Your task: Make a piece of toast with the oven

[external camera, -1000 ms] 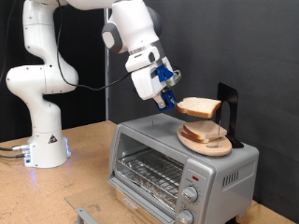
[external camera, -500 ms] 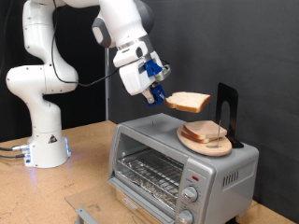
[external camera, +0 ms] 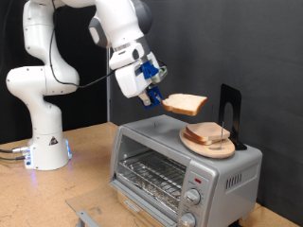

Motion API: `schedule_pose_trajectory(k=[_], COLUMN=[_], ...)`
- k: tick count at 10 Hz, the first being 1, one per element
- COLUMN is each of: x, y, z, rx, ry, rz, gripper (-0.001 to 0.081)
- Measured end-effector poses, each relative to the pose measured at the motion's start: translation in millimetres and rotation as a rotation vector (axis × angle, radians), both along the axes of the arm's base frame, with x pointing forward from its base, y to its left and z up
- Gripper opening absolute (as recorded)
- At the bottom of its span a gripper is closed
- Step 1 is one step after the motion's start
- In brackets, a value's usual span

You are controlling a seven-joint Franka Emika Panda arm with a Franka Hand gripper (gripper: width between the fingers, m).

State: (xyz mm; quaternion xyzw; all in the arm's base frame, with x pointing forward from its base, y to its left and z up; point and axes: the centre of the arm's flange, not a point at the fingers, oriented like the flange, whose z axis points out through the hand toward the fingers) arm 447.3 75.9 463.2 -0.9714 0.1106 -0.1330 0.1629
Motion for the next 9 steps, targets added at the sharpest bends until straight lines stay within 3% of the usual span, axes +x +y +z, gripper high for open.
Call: schedule_pose_trajectory(k=[6,9], x=[-60.7,-78.6], y=[-70.2,-95.6], z=[-6.4,-15.1], rx=[-0.015,-0.008], ry=[-0.028,-0.029], rz=[-0.047,-0.088], gripper=[0.0400,0.0400])
